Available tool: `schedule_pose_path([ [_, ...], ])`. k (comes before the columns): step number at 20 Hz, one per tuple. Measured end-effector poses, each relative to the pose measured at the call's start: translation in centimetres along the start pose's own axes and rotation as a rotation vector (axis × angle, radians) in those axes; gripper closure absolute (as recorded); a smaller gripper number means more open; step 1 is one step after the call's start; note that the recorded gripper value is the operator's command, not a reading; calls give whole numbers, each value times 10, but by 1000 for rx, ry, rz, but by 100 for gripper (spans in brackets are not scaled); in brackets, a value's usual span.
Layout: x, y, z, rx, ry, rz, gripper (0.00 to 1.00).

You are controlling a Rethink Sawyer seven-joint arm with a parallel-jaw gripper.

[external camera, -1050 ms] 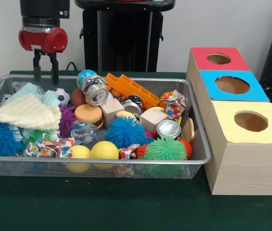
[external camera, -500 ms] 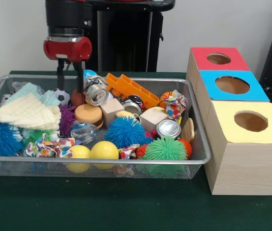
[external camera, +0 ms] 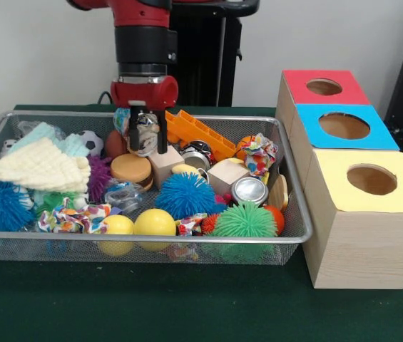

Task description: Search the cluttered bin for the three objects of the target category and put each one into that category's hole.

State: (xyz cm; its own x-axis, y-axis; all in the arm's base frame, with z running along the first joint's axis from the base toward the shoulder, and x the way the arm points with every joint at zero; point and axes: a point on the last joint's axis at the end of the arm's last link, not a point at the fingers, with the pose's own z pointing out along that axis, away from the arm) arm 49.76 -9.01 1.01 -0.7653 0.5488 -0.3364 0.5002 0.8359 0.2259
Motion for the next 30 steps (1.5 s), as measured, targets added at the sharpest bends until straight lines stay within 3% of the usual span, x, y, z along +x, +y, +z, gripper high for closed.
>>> schedule_pose_path([
  [2, 12, 4, 6, -8, 23, 0, 0],
  [10, 14, 12, 8, -24, 52, -32, 0],
  [15, 15, 20, 10, -49, 110, -56, 0],
  [24, 38, 35, 13, -76, 225, -76, 0],
  [30, 46, 52, 13, -83, 237, -110, 0],
])
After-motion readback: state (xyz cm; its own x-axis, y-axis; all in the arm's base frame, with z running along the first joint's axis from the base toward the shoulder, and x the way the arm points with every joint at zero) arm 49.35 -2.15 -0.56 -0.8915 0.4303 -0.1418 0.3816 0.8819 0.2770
